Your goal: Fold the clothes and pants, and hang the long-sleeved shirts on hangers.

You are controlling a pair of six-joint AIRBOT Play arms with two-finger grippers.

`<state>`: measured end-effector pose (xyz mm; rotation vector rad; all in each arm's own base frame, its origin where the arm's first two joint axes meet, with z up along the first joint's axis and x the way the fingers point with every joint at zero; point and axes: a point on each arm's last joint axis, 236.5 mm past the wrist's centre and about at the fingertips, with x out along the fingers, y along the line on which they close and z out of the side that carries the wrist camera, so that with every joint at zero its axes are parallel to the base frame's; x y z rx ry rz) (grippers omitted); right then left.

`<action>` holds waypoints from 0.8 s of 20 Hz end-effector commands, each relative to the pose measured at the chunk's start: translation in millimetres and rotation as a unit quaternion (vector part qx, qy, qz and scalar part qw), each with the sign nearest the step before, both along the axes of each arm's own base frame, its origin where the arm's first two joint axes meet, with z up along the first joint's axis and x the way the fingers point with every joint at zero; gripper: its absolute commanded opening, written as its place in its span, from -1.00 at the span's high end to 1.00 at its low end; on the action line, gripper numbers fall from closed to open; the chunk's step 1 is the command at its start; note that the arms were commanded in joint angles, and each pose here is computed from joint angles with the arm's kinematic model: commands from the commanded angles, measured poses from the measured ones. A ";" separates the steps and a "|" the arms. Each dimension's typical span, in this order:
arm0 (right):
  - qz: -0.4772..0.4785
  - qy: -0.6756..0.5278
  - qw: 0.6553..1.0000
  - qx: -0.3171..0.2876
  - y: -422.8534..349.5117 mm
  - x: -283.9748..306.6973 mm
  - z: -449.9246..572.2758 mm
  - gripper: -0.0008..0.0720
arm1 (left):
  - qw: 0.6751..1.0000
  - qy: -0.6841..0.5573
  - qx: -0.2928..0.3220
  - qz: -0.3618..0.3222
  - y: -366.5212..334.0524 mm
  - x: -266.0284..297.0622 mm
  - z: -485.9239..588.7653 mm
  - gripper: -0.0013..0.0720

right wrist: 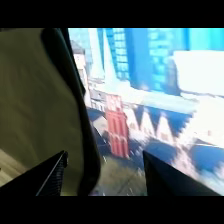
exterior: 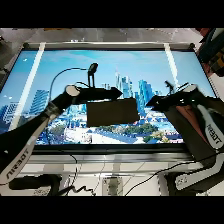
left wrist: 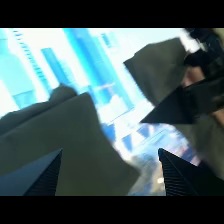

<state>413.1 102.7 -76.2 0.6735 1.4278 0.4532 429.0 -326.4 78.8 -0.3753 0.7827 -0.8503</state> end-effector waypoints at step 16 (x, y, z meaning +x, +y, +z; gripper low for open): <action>-0.029 -0.161 0.983 -0.082 17.5 71.5 111.2 0.94 | 0.931 -0.173 0.316 0.056 240.2 -39.8 106.2 0.93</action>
